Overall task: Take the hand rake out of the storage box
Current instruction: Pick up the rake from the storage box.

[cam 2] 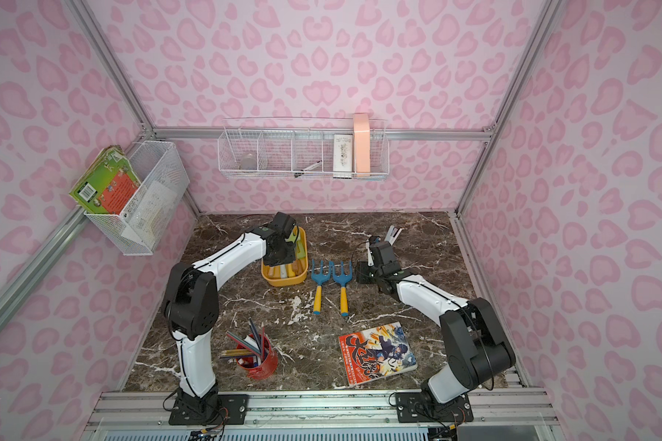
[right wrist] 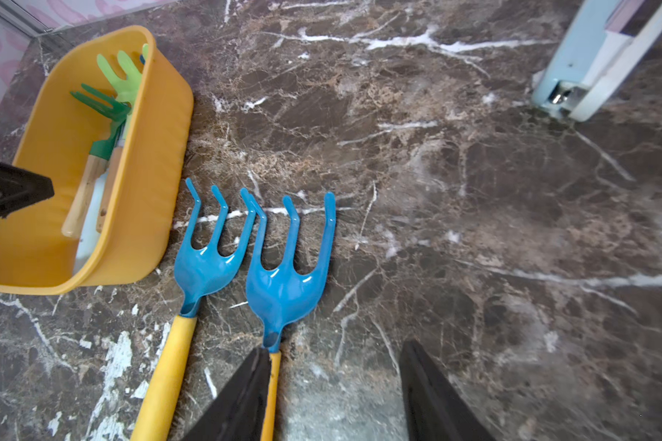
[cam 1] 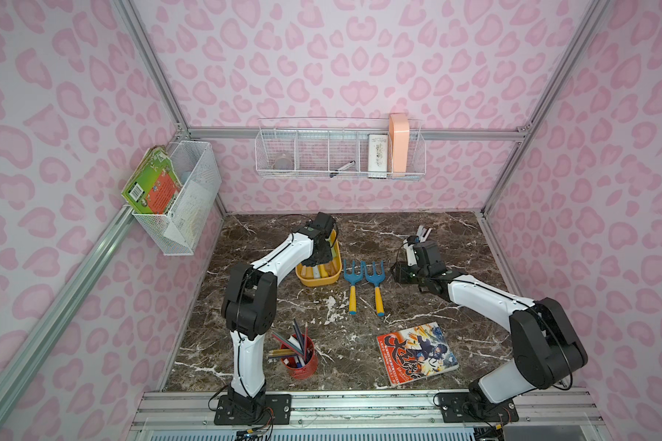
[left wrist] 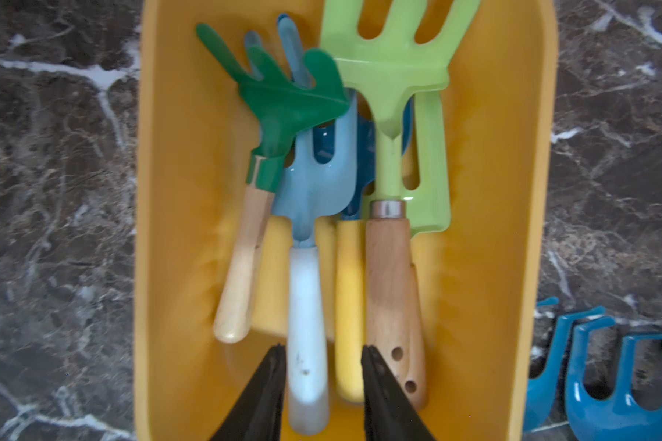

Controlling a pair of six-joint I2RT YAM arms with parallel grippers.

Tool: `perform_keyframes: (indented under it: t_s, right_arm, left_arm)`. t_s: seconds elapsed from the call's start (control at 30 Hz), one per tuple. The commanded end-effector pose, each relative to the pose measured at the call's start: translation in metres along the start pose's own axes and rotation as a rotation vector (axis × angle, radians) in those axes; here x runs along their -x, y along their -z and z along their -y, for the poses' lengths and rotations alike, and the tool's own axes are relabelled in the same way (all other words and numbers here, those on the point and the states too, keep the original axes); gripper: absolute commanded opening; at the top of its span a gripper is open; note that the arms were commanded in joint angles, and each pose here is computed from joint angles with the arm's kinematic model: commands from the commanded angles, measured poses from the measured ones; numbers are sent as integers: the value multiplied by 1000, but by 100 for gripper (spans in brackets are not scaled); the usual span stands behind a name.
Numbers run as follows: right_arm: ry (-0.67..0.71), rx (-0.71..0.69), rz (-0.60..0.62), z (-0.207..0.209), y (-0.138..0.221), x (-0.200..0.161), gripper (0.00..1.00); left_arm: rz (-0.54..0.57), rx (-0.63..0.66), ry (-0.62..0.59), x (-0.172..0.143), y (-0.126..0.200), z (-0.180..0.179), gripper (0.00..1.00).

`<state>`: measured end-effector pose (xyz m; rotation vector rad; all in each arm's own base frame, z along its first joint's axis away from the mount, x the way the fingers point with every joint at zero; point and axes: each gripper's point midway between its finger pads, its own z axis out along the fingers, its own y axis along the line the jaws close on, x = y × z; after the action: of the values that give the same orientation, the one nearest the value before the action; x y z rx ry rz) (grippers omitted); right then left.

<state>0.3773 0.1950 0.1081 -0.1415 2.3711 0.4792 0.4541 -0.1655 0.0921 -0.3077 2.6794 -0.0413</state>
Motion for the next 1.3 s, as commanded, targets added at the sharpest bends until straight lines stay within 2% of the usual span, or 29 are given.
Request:
perform_keyframes:
  t_s: [0.0,0.3,0.5,0.6,0.73,0.97,1.13,1.27]
  right_arm:
    - [6,5,-6,4,2,-3,57]
    - [14,6,3,6,3,3,58]
    - [11,9,-4,7,1,1,58]
    - [10,10,-4,6,1,1,57]
    - [11,9,-5,6,1,2,58]
    - [17,20,3,2,1,9,57]
    - [39,82,36,-17,5,22,58]
    - [25,204,100,-47,13,42,58]
  left_arm:
    - [7,-54,12,9,-7,16,38]
    - [-28,13,3,7,-34,14,42]
    - [-62,26,-15,-4,-52,13,36]
    - [-58,28,-10,-5,-51,11,27]
    - [-23,5,-11,4,-38,14,19]
    - [39,-77,-5,20,3,22,17]
    - [26,-203,-27,18,30,39,17]
    - [-17,-343,-49,0,48,57,17]
